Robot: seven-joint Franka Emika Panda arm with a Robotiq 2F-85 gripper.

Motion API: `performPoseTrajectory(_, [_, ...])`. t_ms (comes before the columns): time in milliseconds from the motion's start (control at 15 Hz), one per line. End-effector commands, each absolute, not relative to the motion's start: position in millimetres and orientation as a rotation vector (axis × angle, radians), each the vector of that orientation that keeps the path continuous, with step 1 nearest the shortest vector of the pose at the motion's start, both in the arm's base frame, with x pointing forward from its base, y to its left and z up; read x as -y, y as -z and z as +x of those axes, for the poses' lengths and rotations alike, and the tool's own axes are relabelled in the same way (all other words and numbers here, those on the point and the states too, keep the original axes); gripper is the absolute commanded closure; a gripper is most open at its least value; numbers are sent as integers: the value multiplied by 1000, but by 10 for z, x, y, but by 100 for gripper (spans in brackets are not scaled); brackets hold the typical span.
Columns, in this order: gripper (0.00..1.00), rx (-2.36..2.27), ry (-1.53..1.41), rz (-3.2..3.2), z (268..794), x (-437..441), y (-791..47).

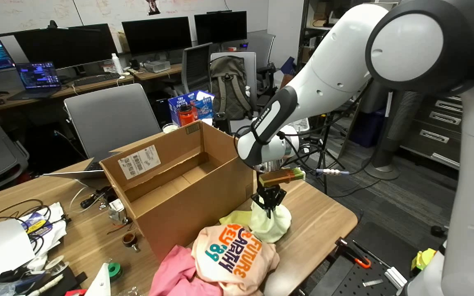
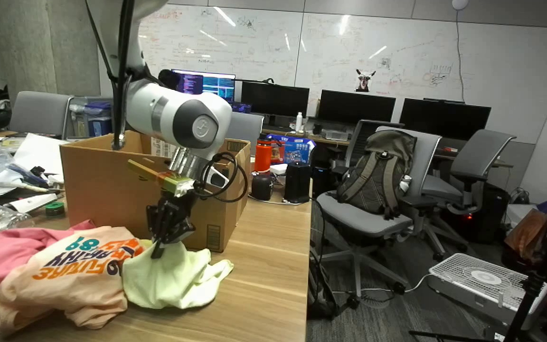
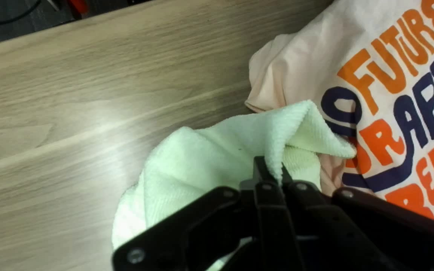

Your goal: Put the three objects into the cardboard box

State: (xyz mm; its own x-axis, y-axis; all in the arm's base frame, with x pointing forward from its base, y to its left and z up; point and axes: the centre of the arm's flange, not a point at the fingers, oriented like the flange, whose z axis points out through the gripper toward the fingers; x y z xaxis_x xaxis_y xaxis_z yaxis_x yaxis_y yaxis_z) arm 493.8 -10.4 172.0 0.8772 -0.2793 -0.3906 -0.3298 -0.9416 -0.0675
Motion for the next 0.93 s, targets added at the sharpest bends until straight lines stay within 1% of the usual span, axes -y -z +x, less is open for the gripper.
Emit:
performPoseTrajectory(0, [99,-491,-490,-2942,4959,139,-2015])
performPoseTrajectory(467, [99,-471,-312,-2965,5058,65,-2508])
performPoseTrajectory(867, [99,-489,-131,-2982,5134,5,-3196])
